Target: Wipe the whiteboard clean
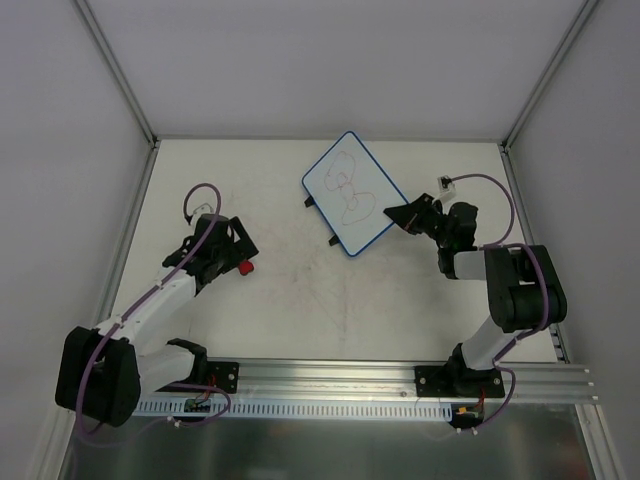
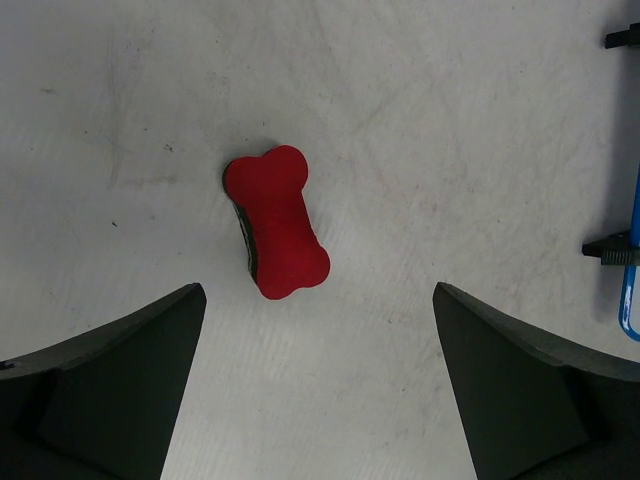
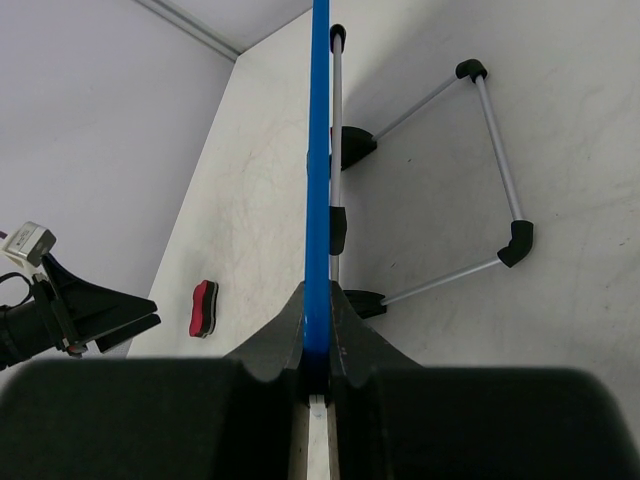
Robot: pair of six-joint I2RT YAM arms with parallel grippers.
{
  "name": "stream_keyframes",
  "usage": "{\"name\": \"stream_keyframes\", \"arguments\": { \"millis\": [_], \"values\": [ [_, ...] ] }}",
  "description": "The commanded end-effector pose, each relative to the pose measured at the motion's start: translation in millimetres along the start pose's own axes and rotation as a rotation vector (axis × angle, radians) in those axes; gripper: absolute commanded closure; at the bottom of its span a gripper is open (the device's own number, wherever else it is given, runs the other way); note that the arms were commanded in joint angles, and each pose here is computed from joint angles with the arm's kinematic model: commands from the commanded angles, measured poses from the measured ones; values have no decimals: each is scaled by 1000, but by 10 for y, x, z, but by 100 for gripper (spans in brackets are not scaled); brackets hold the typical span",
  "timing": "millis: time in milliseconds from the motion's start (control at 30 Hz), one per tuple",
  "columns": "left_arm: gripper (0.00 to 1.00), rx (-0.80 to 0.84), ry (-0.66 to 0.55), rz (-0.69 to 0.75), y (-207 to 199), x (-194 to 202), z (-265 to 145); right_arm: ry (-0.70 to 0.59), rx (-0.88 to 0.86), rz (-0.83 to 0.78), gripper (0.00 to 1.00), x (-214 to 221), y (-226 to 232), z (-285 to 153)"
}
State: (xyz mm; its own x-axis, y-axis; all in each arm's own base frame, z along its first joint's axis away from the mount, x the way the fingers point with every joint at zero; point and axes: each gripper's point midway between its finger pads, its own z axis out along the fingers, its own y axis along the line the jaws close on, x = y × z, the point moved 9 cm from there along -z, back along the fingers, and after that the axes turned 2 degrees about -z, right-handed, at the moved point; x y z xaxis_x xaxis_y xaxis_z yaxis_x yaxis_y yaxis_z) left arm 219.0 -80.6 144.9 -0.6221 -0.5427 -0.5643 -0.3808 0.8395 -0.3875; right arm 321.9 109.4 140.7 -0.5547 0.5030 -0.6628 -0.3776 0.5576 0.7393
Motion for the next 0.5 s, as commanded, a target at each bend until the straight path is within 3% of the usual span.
{"name": "stream_keyframes", "arguments": {
  "millis": [0, 133, 467],
  "values": [
    [1, 37, 4, -16, -130, -73, -37, 92, -118, -22, 100, 65, 94, 22],
    [1, 26, 29, -5, -149, -66, 22, 89, -114, -22, 100, 67, 81, 21],
    [14, -88, 104, -72, -64, 63, 157, 85, -133, -12, 100, 74, 83, 45]
  ]
}}
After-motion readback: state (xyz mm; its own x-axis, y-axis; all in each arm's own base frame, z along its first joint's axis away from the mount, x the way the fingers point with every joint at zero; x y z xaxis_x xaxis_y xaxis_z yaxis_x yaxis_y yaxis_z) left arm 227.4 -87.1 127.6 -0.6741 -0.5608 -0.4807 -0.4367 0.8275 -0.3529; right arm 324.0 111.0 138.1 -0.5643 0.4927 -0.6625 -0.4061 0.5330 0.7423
